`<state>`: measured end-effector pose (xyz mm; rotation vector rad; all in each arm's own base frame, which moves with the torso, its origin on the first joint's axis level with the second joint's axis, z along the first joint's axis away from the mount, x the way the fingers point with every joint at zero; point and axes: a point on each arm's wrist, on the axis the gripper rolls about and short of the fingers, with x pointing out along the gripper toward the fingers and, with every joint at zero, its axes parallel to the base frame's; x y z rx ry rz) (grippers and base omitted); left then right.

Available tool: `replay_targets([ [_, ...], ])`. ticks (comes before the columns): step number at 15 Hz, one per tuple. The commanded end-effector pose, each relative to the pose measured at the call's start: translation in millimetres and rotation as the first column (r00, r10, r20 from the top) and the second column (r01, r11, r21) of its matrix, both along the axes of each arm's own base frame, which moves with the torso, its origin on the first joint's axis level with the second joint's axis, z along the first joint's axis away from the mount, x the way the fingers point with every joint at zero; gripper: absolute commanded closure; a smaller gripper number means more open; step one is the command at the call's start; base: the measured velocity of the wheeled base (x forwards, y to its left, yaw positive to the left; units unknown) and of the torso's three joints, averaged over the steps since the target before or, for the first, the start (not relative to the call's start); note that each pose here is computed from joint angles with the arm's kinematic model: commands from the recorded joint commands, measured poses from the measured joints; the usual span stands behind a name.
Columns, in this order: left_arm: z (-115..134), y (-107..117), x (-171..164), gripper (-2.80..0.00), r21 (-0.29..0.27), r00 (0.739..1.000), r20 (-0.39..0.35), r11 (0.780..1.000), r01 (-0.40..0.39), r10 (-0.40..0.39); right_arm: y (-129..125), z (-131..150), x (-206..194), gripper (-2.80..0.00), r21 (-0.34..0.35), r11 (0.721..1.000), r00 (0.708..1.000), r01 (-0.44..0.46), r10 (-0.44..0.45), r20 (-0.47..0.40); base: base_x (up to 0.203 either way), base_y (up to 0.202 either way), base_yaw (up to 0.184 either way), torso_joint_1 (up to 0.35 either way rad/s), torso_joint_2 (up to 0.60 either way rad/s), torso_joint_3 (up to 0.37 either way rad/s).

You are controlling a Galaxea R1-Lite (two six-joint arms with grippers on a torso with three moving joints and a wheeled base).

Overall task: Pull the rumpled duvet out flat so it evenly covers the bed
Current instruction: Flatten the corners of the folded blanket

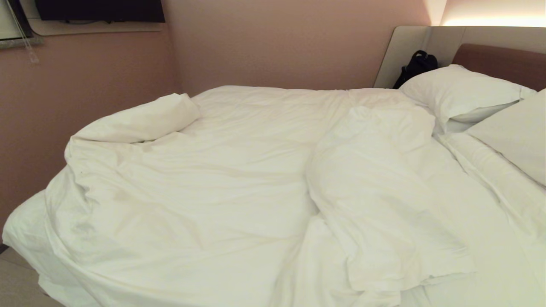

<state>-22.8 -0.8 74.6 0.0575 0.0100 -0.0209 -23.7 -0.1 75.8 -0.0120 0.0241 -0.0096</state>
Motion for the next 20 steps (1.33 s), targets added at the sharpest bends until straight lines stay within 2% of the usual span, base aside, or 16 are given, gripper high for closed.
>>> replay_targets([
  [1, 0, 0, 0, 0.0, 0.001, 1.0, 0.0, 1.0, -0.001, 0.001, 0, 0, 0, 0.0, 0.0, 1.0, 1.0, -0.001, 0.001, -0.021, 0.0, 0.0, 0.0, 0.0, 0.0, 0.0],
  [4, 0, 0, 0, 0.0, 0.001, 1.0, -0.001, 1.0, -0.001, 0.001, 0, 1, 0, 0.0, 0.0, 1.0, 1.0, 0.004, -0.004, -0.025, 0.0, 0.0, 0.0, 0.0, 0.0, 0.0],
  [7, 0, 0, 0, 0.0, 0.001, 1.0, 0.0, 1.0, 0.0, 0.0, 0, 22, -11, 0.0, 0.035, 0.999, 1.0, -0.001, 0.002, -0.015, 0.0, 0.0, 0.0, 0.0, 0.0, 0.0],
  [8, 0, 0, 0, 0.0, 0.001, 1.0, -0.001, 1.0, -0.001, 0.001, 0, 30, -15, 0.0, 0.06, 0.998, 0.999, -0.016, 0.017, -0.03, 0.0, 0.0, 0.0, 0.0, 0.0, 0.0],
  [11, 0, 0, 0, 0.0, 0.001, 1.0, 0.001, 1.0, -0.001, 0.001, 1, 41, -4, 0.0, 0.105, 0.994, 0.987, -0.033, 0.049, -0.151, 0.0, 0.0, 0.0, 0.0, 0.0, 0.0],
  [16, 0, 0, 0, 0.0, 0.001, 1.0, -0.001, 1.0, -0.001, 0.001, 2, 60, 50, 0.0, 0.214, 0.977, 0.934, -0.021, 0.096, -0.345, 0.0, 0.0, 0.0, 0.0, 0.0, 0.0],
  [20, 0, 0, 0, 0.0, 0.001, 1.0, 0.001, 1.0, -0.001, 0.001, 6, 59, 116, 0.0, 0.243, 0.97, 0.872, 0.022, 0.1, -0.479, 0.0, 0.0, 0.0, 0.0, 0.0, 0.0],
])
